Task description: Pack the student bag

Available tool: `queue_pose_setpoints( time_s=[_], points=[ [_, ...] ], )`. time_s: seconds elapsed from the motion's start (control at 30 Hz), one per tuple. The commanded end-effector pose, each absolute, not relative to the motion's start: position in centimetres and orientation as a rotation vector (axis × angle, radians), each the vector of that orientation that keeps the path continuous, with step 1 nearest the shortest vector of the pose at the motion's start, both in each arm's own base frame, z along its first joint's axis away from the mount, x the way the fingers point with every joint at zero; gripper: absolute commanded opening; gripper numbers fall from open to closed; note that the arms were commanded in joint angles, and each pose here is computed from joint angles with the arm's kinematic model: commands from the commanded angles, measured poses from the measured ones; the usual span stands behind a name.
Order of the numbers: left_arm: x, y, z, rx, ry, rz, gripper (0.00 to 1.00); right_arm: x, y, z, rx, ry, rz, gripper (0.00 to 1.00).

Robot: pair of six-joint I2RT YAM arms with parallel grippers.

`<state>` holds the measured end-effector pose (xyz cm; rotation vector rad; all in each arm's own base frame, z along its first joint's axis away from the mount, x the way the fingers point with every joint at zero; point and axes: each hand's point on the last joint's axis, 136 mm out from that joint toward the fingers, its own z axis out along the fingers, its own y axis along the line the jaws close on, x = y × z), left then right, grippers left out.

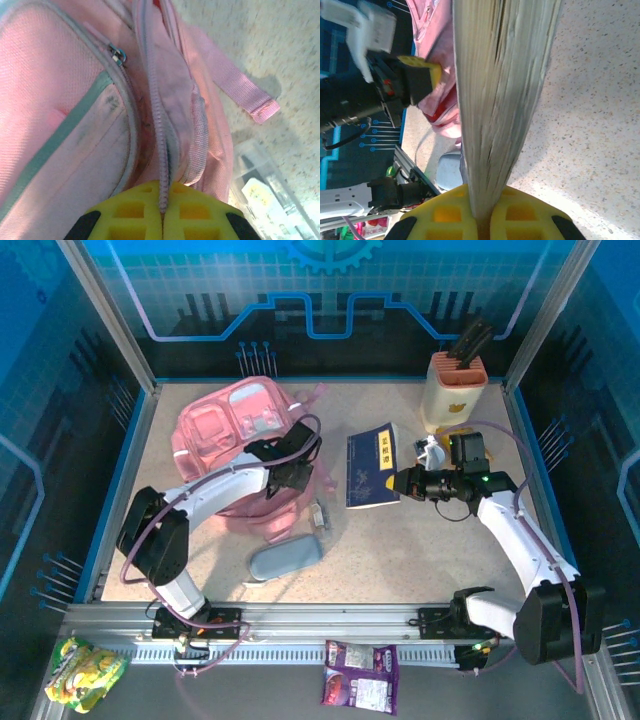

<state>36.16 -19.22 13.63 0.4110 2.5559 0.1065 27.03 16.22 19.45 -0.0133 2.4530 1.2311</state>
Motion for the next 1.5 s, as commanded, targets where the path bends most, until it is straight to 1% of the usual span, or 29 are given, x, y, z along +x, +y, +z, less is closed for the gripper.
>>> queue_pose_setpoints(
  time_s=[0.0,0.2,0.33,0.43,0.5,0.63,0.7,0.83,0.9,1.03,1.13,1.2,1.3,1.37,1.4,1.47],
  points=[
    [38.4,-18.9,20.1,0.421,2.392,0.138,0.0,26.0,18.4,20.0,-0.062,2.432,1.357,0.0],
    [40.2,-17.6,25.2,0.415,2.302,0.163,0.0,26.0,23.3,19.3,-0.117,2.43,1.479,0.0],
    [40.9,-17.3,28.1,0.421,2.249,0.169,0.0,27.2,27.5,19.7,-0.188,2.404,1.561,0.0],
    [41.3,-17.6,29.7,0.422,2.22,0.139,0.0,28.6,30.0,19.8,-0.216,2.399,1.551,0.0],
    [41.5,-17.5,30.4,0.416,2.208,0.149,0.0,29.8,31.3,18.9,-0.187,2.43,1.523,0.0],
    [41.8,-17.5,31.6,0.397,2.19,0.131,0.0,32.7,35.3,18.8,-0.215,2.37,1.582,0.0],
    [41.9,-17.8,32.1,0.397,2.181,0.112,0.0,34.2,37.0,17.9,-0.238,2.39,1.544,0.0],
    [42.1,-17.4,32.6,0.376,2.178,0.121,0.0,37.1,39.7,14.2,-0.206,2.436,1.507,0.01],
    [42.0,-17.3,33.1,0.365,2.173,0.112,0.0,38.5,40.2,12.4,-0.189,2.452,1.449,0.08],
    [42.1,-17.2,33.3,0.359,2.17,0.105,0.0,39.9,40.1,10.3,-0.259,2.511,1.287,0.36],
    [42.2,-17.2,32.8,0.358,2.182,0.1,0.0,39.2,38.8,10.9,-0.325,2.521,1.166,0.47],
    [42.3,-17.1,32.4,0.357,2.192,0.107,0.0,38.1,37.8,11.6,-0.382,2.524,1.066,0.53],
    [42.2,-17.1,32.0,0.352,2.202,0.103,0.0,36.0,36.1,11.7,-0.451,2.557,0.886,0.55],
    [42.3,-17.2,31.7,0.347,2.203,0.095,0.0,34.9,35.7,11.3,-0.469,2.57,0.854,0.54],
    [42.3,-17.2,31.6,0.346,2.204,0.092,0.0,34.3,35.7,10.9,-0.477,2.59,0.862,0.52],
    [42.4,-17.2,31.4,0.344,2.208,0.093,0.0,33.6,35.9,9.8,-0.485,2.626,0.87,0.45]
  ],
)
